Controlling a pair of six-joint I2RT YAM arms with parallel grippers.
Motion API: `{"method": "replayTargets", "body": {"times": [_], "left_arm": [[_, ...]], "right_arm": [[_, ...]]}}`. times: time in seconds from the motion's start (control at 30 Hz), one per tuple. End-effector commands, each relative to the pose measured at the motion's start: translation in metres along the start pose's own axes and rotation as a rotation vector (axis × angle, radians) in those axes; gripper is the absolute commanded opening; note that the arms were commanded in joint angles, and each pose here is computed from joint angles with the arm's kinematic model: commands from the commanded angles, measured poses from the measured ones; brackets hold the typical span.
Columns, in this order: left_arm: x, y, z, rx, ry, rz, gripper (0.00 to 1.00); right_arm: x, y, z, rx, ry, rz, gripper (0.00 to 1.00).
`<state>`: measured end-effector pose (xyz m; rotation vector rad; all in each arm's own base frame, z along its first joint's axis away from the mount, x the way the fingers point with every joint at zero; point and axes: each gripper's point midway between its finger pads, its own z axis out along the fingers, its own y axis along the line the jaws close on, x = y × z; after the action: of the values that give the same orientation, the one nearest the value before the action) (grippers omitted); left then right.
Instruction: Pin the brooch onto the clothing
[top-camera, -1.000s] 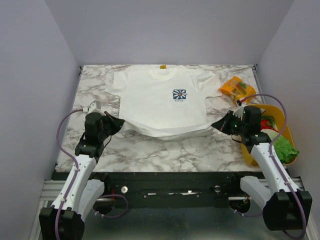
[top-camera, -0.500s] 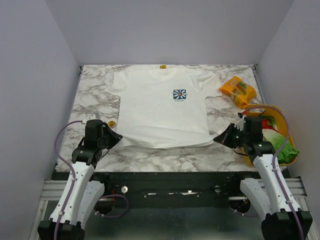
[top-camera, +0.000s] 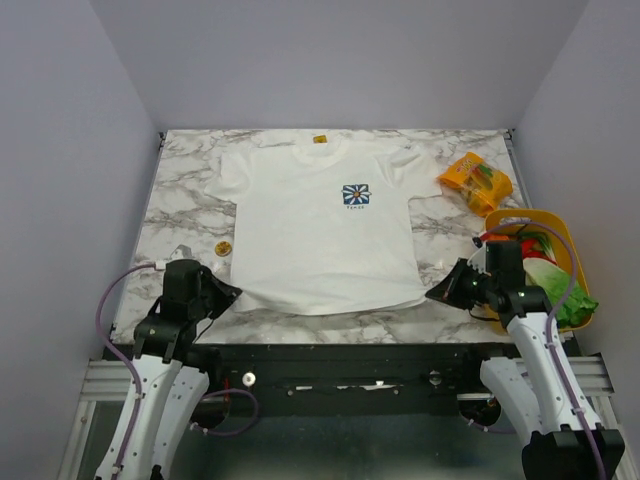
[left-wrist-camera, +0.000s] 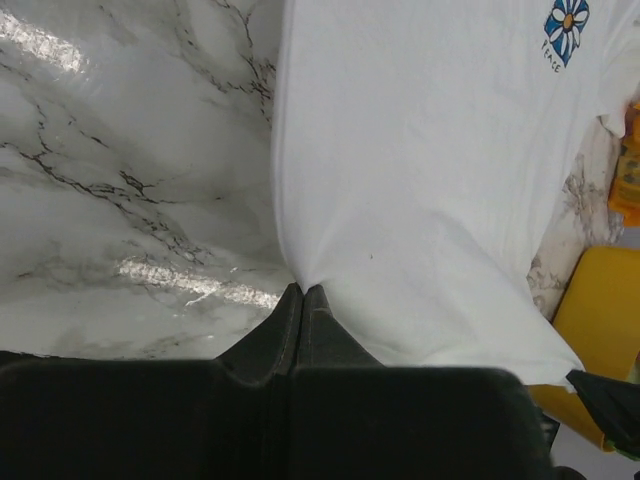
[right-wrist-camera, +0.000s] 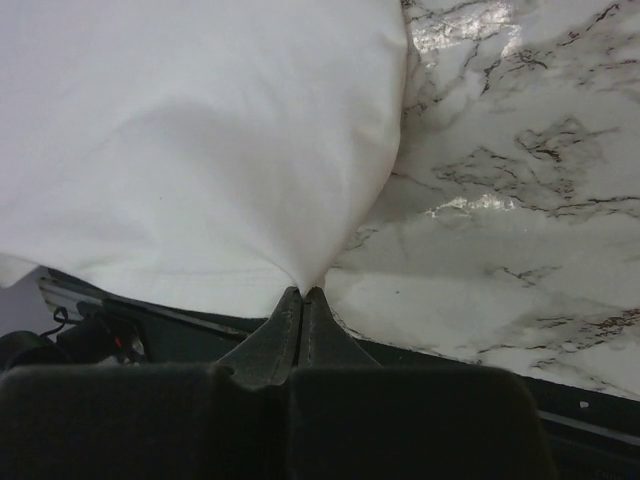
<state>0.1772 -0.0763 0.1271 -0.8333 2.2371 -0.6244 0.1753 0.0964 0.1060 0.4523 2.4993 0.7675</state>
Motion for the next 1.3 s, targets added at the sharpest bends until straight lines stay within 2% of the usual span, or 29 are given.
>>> {"method": "replayTargets", "body": {"times": [0.0,0.13,0.3,0.43,0.47,0.57,0.6,0.63,0.67,0.7,0.73,0.8,0.93,1.03,1.07,1.13,1.17,1.23,1.27], "left_arm": [[0.011,0.019,-0.009,-0.059,0.008,-0.034,0.0],[0.018,0.024,-0.007,-0.069,0.043,-0.018,0.03],[0.017,0.025,-0.007,-0.087,0.048,-0.005,0.16],[0.012,0.023,-0.012,-0.089,0.028,0.007,0.36],[0.008,0.02,-0.015,-0.084,0.012,0.01,0.46],[-0.004,0.011,-0.02,-0.059,-0.037,0.021,0.62],[-0.008,0.007,-0.02,-0.05,-0.05,0.021,0.68],[-0.011,0.004,-0.02,-0.043,-0.056,0.026,0.78],[-0.014,0.001,-0.02,-0.038,-0.06,0.034,0.84],[-0.018,-0.004,-0.016,-0.033,-0.062,0.042,0.86],[-0.02,-0.007,-0.014,-0.029,-0.063,0.047,0.87],[-0.027,-0.015,-0.006,-0.018,-0.065,0.067,0.88],[-0.044,-0.034,0.01,0.01,-0.087,0.106,0.88],[-0.049,-0.05,0.026,0.045,-0.065,0.138,0.8],[-0.049,-0.054,0.03,0.057,-0.053,0.146,0.74],[-0.04,-0.067,0.042,0.094,-0.006,0.18,0.67],[-0.038,-0.074,0.045,0.109,0.002,0.204,0.52],[-0.029,-0.085,0.056,0.112,0.026,0.247,0.37],[-0.016,-0.099,0.056,0.145,0.055,0.288,0.24]], "right_arm": [[0.018,0.0,-0.009,0.0,0.058,0.031,0.01],[0.024,0.001,-0.015,-0.001,0.061,0.04,0.01],[0.035,0.0,-0.023,-0.003,0.075,0.044,0.02],[0.054,0.0,-0.025,-0.041,0.121,0.036,0.06],[0.058,0.0,-0.026,-0.048,0.133,0.038,0.08],[0.064,0.006,-0.031,-0.09,0.142,0.015,0.33],[0.064,0.007,-0.033,-0.097,0.137,0.001,0.45],[0.063,0.008,-0.035,-0.103,0.123,-0.014,0.5],[0.06,0.01,-0.039,-0.103,0.107,-0.025,0.56],[0.057,0.012,-0.041,-0.105,0.096,-0.04,0.66],[0.055,0.012,-0.043,-0.096,0.083,-0.043,0.71],[0.045,0.018,-0.044,-0.115,0.047,-0.063,0.78],[0.022,0.025,-0.036,-0.139,-0.035,-0.09,0.78],[0.007,0.022,-0.022,-0.129,-0.052,-0.094,0.75],[0.003,0.024,-0.018,-0.134,-0.052,-0.093,0.74],[0.0,0.022,-0.01,-0.12,-0.039,-0.081,0.66],[-0.003,0.023,-0.007,-0.116,-0.044,-0.089,0.65],[-0.001,0.024,0.002,-0.113,-0.012,-0.094,0.54],[-0.006,0.025,0.005,-0.1,-0.023,-0.105,0.52]]}}
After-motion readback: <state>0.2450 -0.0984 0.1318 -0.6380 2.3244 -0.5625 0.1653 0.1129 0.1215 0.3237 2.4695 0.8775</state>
